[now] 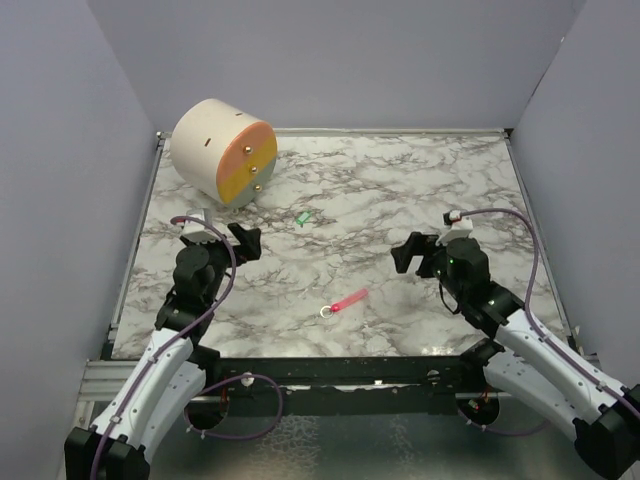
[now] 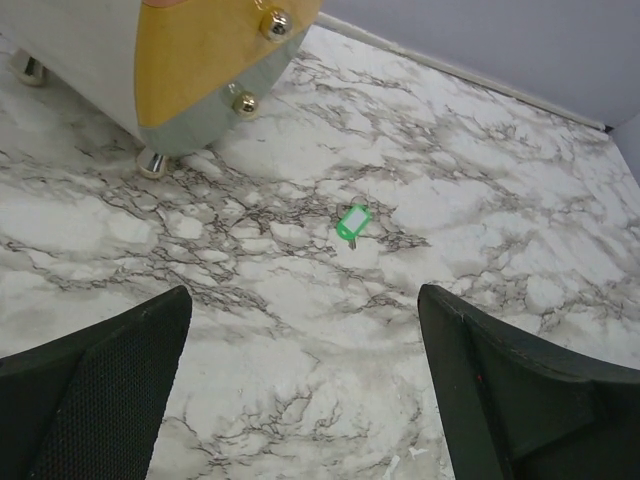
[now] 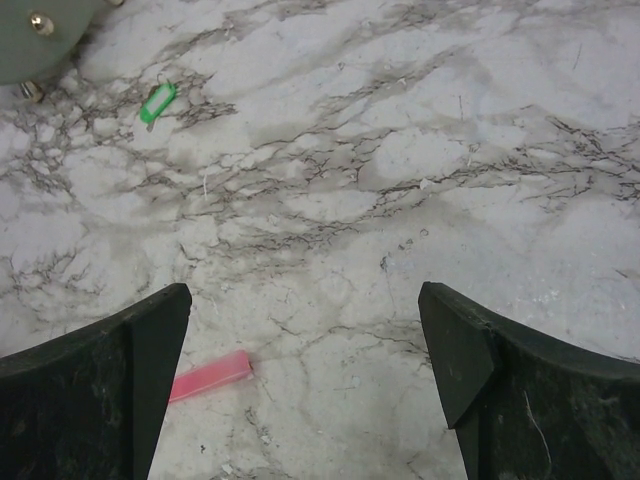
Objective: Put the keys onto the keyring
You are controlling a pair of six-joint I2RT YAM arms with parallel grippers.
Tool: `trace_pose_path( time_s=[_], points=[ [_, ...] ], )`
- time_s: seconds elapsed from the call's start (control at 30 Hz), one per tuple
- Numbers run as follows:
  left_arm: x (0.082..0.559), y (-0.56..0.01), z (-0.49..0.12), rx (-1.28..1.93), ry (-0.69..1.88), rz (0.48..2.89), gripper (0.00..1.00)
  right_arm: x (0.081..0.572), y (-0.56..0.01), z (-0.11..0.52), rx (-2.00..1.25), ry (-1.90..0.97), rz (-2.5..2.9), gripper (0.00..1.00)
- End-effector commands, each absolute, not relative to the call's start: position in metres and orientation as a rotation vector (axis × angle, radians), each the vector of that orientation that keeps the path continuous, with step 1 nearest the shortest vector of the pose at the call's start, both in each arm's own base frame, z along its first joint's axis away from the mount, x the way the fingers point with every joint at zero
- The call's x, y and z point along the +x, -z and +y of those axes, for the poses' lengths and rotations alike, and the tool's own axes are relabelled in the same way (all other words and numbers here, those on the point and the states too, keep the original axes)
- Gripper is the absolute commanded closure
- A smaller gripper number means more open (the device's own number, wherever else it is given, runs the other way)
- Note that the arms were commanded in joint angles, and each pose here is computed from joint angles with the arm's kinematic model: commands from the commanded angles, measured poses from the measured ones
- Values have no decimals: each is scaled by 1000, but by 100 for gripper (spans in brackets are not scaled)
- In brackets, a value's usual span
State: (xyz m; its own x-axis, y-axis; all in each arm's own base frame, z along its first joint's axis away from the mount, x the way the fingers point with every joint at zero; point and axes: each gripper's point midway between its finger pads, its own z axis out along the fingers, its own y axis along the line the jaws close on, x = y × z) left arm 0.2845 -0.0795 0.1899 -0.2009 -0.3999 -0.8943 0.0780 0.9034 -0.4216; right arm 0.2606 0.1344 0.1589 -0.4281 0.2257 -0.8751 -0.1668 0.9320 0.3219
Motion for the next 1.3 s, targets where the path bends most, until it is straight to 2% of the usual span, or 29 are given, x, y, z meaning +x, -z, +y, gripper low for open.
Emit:
trace_pose_path(
  time_s=[0.0, 0.37, 0.77, 1.27],
  points=[
    [287, -195, -99, -179, 538, 1711, 1, 260, -164, 153, -36, -523, 1968, 3],
    [289, -182, -125, -112, 619, 1758, 1, 243, -104, 216, -283, -807, 2186, 12],
    [288, -175, -140, -69, 629, 1796, 1, 218, -64, 233, -333, -973, 2285, 18],
    [285, -170, -155, -30, 655, 1818, 1, 206, -36, 243, -366, -1008, 2353, 28]
  ],
)
